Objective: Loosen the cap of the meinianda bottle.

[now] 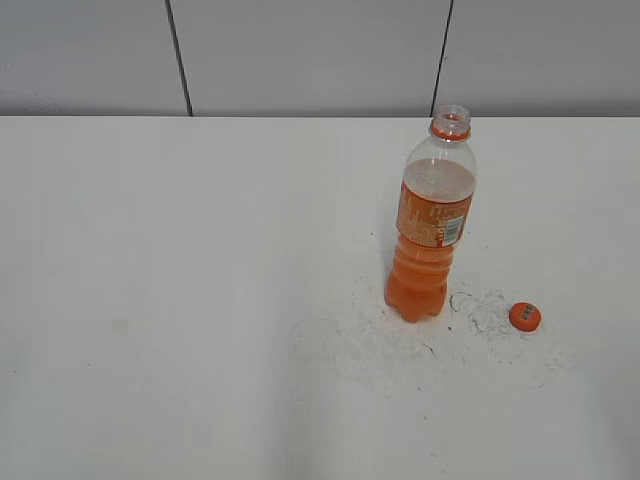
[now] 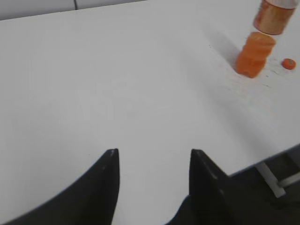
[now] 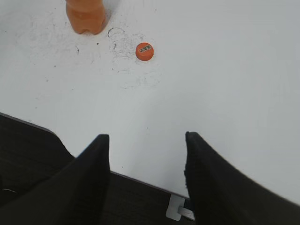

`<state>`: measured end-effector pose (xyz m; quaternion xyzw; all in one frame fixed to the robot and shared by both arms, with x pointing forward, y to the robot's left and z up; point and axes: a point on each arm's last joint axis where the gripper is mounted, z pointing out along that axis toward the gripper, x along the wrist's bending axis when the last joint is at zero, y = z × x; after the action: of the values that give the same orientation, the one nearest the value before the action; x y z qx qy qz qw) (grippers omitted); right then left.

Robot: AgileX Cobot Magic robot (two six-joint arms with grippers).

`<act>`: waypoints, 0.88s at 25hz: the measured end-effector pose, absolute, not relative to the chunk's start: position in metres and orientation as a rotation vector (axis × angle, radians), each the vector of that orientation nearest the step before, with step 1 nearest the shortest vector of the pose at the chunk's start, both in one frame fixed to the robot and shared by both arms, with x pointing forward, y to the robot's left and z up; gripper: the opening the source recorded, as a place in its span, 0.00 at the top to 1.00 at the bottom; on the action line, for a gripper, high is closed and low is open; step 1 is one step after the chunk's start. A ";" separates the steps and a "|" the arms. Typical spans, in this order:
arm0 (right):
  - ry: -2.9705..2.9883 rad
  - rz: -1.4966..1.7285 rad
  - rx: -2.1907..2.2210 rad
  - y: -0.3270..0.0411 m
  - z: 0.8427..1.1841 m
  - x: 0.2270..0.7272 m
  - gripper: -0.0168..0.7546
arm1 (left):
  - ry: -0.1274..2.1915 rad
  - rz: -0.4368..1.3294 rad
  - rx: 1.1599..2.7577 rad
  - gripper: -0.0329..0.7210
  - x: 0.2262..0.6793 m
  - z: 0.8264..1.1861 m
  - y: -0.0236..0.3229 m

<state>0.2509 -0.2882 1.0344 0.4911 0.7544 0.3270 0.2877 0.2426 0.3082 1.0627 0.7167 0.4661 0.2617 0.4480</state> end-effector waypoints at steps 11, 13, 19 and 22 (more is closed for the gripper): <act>1.959 0.913 1.280 -0.289 1.035 0.243 0.48 | 1.506 0.916 1.500 0.45 0.231 1.062 0.310; 1.924 0.917 1.283 -0.290 1.035 0.240 0.48 | 1.561 0.952 1.460 0.45 0.230 1.062 0.310; 1.875 0.920 1.289 -0.290 1.035 0.236 0.48 | 1.654 1.012 1.385 0.45 0.229 1.062 0.308; 1.873 0.919 1.291 -0.290 1.035 0.236 0.48 | 1.665 1.020 1.376 0.46 0.229 1.062 0.308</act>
<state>0.2357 -0.2903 1.0351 0.4952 0.7188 0.3526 0.3373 0.2289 0.3082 1.0623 0.5357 0.6484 0.3971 0.3675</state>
